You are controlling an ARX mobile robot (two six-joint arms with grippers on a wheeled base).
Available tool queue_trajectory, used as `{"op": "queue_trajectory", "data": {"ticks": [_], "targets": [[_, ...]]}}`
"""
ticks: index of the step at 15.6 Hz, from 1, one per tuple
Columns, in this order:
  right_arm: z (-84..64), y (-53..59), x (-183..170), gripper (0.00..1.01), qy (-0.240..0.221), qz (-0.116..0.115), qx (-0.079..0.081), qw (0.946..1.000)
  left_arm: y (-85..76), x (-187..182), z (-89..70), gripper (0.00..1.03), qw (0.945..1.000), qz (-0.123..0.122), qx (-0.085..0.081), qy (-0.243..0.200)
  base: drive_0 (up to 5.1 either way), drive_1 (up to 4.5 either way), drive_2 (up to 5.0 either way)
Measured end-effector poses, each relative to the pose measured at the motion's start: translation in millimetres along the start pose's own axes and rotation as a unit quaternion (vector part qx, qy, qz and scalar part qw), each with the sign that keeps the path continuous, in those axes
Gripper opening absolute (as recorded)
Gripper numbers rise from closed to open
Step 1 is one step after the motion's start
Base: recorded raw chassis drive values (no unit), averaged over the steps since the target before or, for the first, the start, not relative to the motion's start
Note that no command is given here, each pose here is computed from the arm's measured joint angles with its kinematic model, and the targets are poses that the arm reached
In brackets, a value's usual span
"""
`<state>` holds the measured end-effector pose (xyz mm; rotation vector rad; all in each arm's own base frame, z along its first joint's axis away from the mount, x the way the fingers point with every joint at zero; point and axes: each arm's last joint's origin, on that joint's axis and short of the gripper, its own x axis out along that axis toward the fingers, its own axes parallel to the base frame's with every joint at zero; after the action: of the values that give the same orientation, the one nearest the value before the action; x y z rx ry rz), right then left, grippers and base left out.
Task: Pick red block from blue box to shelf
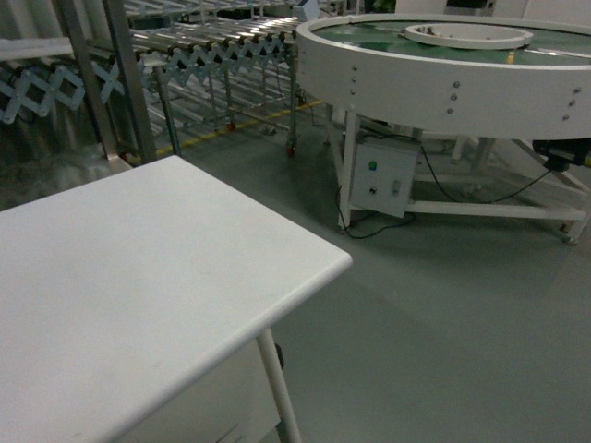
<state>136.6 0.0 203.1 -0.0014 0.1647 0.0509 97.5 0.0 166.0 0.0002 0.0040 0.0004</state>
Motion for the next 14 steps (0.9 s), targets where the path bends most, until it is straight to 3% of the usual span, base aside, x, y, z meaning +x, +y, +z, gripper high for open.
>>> {"op": "queue_trajectory", "data": {"ticks": [14], "targets": [[-0.3, 0.0, 0.0, 0.27, 0.002, 0.000, 0.000, 1.0000, 0.0, 0.0, 0.5, 0.98, 1.0000, 0.000, 0.000, -0.002, 3.2, -3.62, -3.6]]}}
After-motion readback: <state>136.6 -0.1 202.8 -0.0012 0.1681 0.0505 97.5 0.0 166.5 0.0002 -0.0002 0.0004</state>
